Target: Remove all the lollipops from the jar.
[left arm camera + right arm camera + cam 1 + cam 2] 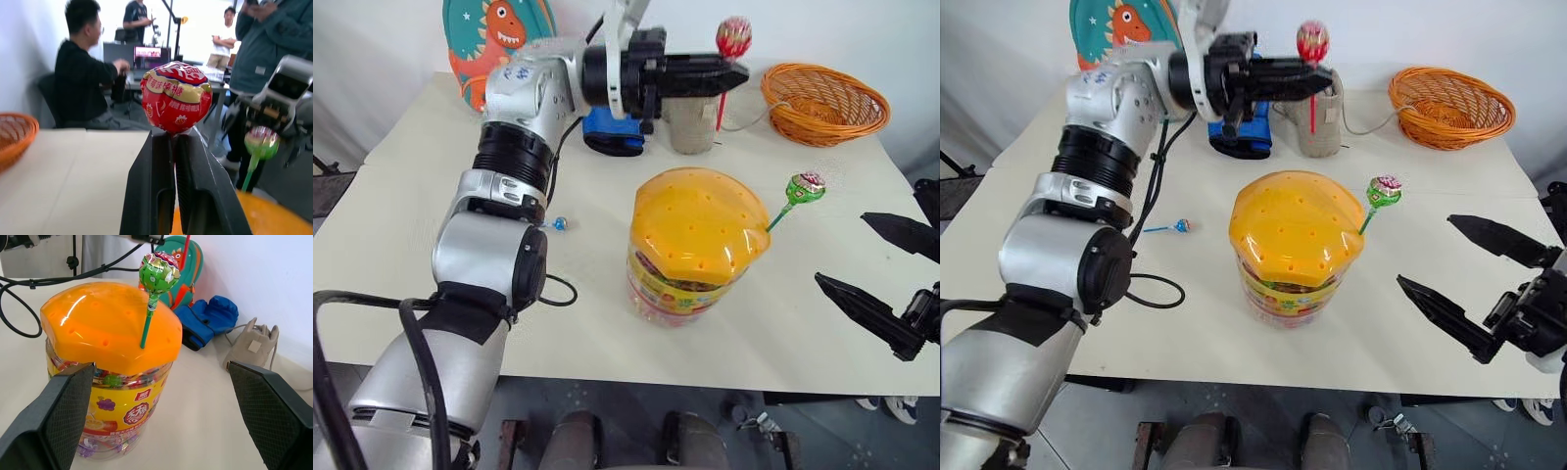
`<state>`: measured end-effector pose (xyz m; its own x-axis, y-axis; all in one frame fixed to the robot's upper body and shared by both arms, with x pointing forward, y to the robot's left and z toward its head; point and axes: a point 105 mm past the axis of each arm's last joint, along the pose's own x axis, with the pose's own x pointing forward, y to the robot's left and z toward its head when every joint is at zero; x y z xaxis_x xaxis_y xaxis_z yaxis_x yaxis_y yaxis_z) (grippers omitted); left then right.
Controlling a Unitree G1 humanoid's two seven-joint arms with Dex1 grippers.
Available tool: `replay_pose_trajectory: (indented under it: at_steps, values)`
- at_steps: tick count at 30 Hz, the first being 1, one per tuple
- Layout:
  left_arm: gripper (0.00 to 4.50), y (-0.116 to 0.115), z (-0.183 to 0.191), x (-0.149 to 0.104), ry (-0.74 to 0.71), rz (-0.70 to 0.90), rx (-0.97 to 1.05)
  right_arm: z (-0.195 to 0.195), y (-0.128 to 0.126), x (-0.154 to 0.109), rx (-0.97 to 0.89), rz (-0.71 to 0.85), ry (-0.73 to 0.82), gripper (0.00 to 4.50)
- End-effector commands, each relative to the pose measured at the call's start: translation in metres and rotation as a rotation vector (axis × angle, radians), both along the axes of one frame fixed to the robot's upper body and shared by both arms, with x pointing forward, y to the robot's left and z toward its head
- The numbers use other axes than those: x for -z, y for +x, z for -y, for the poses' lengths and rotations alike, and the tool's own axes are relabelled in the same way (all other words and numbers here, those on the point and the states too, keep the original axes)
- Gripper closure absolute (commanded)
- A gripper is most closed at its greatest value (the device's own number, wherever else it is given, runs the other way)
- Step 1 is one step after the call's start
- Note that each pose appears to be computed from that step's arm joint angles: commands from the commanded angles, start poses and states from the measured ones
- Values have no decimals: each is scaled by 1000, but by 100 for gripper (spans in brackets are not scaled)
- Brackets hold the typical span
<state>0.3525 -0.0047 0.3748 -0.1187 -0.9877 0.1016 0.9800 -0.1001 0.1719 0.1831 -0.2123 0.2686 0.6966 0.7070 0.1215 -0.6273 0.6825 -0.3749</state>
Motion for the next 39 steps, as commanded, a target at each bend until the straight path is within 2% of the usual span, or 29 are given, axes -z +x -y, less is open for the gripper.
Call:
replay_pose_trajectory:
  at_steps: [1, 5, 11, 14, 17, 20, 25, 30, 37, 39]
  values:
    - [447, 2, -7, -20, -35, 37, -83, 1, -1, -7, -3, 33, -22, 0]
    - [447, 30, -42, 7, 112, 20, -291, 3, -3, -6, 3, 18, -23, 0]
    - [447, 47, -107, 66, 338, -65, -490, 5, -4, -2, 12, 1, -22, 0]
    - [447, 43, -129, 97, 444, -104, -537, 5, -3, -1, 3, -13, -19, 0]
    - [447, 34, -155, 144, 597, -194, -577, 4, 2, 2, -13, -25, -23, 0]
    - [447, 23, -165, 168, 663, -253, -596, 4, 4, 1, -25, -27, -26, 0]
    - [447, 8, -171, 188, 732, -311, -588, 4, 6, 0, -34, -29, -29, 0]
    - [321, 5, -176, 193, 758, -309, -590, 5, 6, -1, -33, -30, -36, 0]
    - [103, 4, -181, 178, 727, -264, -587, 9, 3, -4, -4, -35, -59, 0]
    - [56, 5, -183, 170, 707, -234, -591, 12, 3, -5, 16, -54, -62, 0]
